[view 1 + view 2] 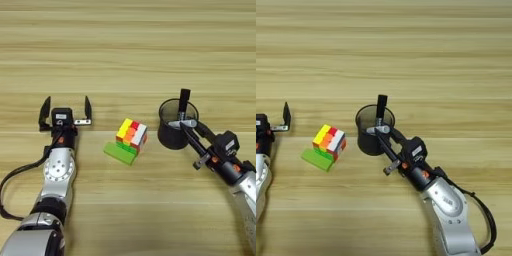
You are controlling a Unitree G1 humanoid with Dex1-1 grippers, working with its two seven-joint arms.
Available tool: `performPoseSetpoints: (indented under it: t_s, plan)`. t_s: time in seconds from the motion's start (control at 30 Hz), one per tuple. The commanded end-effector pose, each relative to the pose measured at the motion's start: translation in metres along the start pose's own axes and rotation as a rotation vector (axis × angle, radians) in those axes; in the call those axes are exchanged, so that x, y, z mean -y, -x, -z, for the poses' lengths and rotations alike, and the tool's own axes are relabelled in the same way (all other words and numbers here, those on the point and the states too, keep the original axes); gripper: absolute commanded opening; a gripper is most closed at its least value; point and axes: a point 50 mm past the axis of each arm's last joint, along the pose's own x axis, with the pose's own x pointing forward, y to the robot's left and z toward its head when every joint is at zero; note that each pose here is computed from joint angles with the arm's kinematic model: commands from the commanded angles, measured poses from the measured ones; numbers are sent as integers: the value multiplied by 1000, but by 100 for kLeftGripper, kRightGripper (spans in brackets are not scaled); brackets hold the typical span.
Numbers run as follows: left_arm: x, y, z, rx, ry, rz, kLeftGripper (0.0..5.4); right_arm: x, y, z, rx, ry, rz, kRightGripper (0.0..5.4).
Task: Move the objects on the table
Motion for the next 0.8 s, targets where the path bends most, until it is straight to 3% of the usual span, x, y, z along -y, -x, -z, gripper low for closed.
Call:
performPoseSetpoints:
  t_s: [0.03,0.6,0.8]
  plan:
    - [0,-1,1,-14,-18,8,540,2,-1,-1,7,9,6,75]
    - [1,-2,1,-14,-18,10,540,3,-2,-16,74,17,14,75]
    - [2,-2,1,-14,-16,8,540,2,-2,-20,83,-4,10,75]
